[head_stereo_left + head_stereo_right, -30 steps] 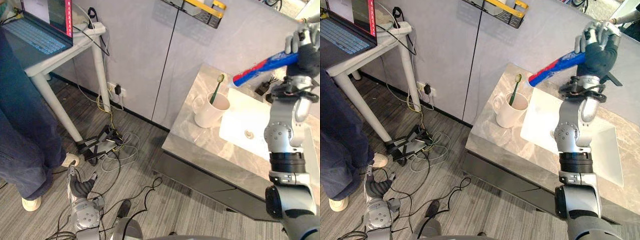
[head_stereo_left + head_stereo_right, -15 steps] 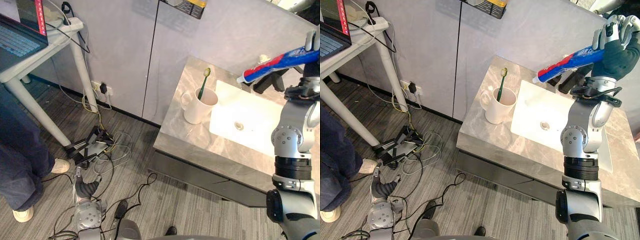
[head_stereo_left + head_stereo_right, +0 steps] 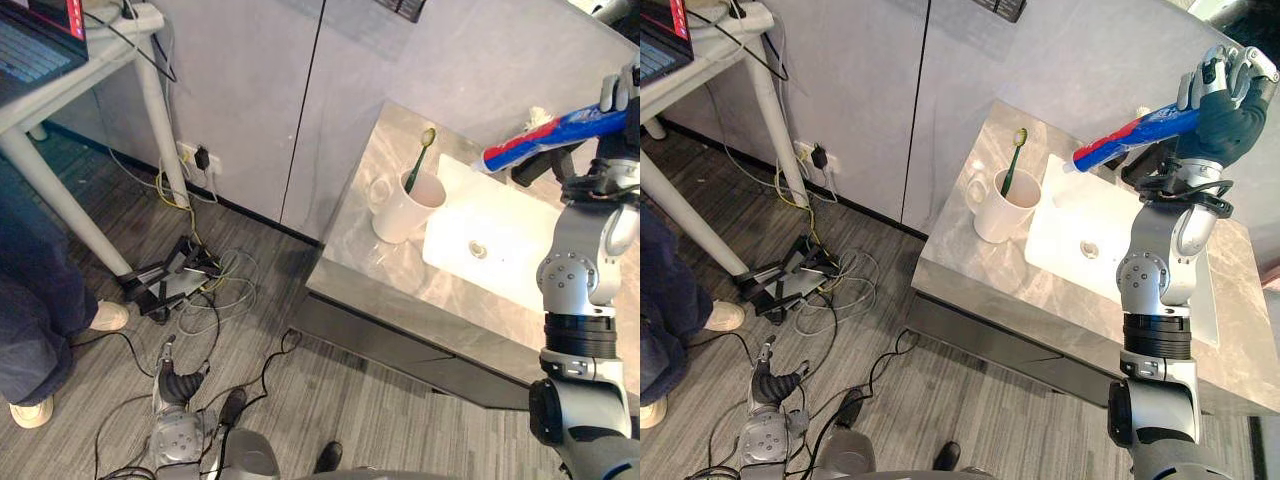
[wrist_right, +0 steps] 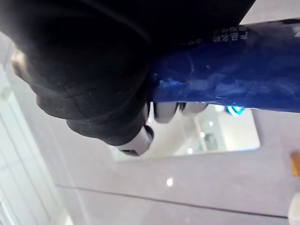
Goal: Organize washtable
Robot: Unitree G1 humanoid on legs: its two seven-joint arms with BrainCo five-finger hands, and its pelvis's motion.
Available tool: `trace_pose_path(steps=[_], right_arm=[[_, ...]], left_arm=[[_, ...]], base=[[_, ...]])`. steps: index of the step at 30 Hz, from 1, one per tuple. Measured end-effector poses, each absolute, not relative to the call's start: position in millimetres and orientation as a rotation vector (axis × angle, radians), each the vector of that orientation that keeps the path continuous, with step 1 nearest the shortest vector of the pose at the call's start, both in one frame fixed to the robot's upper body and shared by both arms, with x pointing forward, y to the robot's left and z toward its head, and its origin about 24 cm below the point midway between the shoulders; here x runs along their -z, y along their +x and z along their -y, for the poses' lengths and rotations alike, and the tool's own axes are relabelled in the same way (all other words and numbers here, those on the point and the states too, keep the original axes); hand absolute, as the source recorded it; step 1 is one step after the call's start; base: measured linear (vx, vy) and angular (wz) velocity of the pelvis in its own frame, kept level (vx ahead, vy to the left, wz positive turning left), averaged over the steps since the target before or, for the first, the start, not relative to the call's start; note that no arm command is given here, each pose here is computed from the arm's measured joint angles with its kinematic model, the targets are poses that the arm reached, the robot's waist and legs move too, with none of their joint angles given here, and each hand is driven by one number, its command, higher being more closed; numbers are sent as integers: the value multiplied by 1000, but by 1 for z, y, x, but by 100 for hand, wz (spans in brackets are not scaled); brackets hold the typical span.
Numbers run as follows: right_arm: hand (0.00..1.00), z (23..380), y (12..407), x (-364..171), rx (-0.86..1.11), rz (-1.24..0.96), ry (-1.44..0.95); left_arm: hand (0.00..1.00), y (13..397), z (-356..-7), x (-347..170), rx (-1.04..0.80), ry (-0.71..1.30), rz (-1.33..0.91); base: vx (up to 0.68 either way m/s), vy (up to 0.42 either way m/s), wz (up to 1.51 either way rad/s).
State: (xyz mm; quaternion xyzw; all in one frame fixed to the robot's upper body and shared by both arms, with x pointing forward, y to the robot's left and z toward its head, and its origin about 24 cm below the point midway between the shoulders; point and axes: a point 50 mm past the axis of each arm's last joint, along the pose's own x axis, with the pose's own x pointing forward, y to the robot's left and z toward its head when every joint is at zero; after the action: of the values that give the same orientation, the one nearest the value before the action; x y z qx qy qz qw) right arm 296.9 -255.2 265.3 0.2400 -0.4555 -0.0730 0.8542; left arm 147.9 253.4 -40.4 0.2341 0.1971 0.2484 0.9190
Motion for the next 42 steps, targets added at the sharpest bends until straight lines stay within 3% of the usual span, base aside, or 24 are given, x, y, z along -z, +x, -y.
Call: trace_pose_path(steps=[28,42], right_arm=[[100,249,296,-262,169,949,503],[100,225,295,-266,65,953,483]], left_arm=[[0,151,-263,39,-540,435,-393],[0,150,-264,39,-554,412,-390]], base=[[-3,-1,1],[-9,-2,0]])
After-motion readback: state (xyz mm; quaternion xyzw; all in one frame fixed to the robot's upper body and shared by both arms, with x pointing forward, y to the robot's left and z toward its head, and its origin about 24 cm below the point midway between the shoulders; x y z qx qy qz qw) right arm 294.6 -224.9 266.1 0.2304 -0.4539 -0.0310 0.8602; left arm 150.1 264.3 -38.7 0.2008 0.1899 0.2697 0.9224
